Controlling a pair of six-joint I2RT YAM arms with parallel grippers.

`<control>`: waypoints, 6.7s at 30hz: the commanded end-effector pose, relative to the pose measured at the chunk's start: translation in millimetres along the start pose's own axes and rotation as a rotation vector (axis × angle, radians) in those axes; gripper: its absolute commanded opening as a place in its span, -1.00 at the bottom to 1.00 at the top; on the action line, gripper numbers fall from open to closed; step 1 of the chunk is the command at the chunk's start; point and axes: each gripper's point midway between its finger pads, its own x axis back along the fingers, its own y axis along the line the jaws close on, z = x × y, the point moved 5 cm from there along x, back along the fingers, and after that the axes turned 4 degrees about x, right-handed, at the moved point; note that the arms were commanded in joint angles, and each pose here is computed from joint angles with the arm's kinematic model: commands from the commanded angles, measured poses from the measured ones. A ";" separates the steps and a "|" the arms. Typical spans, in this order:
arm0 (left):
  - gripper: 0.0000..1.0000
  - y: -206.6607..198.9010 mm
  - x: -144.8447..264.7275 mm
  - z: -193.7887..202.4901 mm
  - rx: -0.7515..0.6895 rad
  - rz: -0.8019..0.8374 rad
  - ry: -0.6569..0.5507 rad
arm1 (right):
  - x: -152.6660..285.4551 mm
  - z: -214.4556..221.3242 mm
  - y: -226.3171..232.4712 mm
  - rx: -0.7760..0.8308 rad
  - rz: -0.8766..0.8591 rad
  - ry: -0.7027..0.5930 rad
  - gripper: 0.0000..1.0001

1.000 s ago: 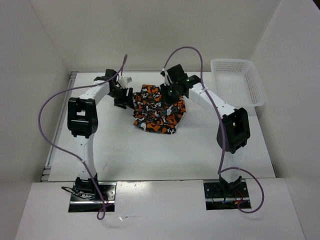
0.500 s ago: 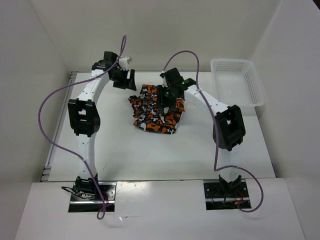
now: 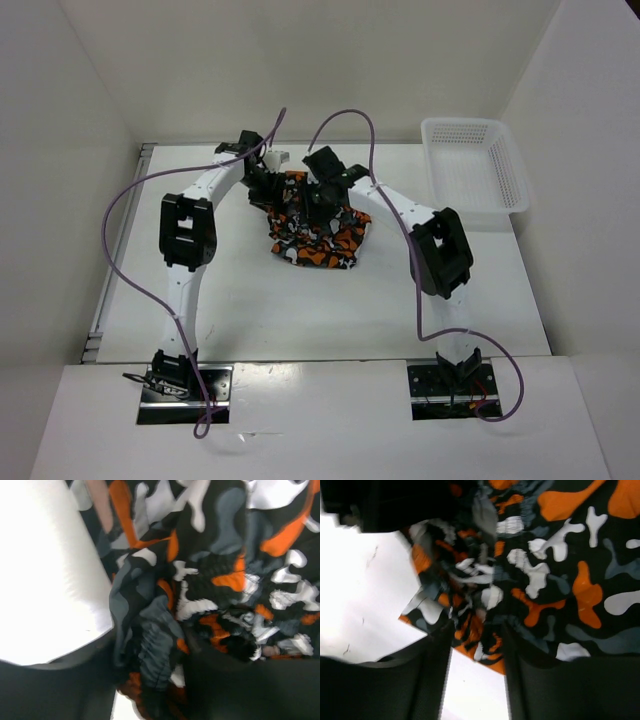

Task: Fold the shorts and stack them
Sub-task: Fold the shorts

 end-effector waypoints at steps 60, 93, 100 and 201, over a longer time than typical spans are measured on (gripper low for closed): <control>1.00 -47.1 146.9 -146.9 -0.314 0.163 -0.647 | 114.1 -93.4 31.8 0.292 -0.153 -0.407 0.70; 0.71 -50.0 20.5 -5.2 -0.188 -0.117 -0.171 | -51.8 -71.9 -142.8 0.229 -0.134 -0.176 0.11; 0.27 -52.0 3.0 2.7 -0.184 -0.046 -0.136 | -50.2 -88.4 -153.2 0.232 -0.073 -0.220 -0.70; 1.00 -12.2 127.5 15.6 -0.072 -0.032 -0.333 | 110.9 -101.9 -157.9 0.339 0.187 -0.352 0.99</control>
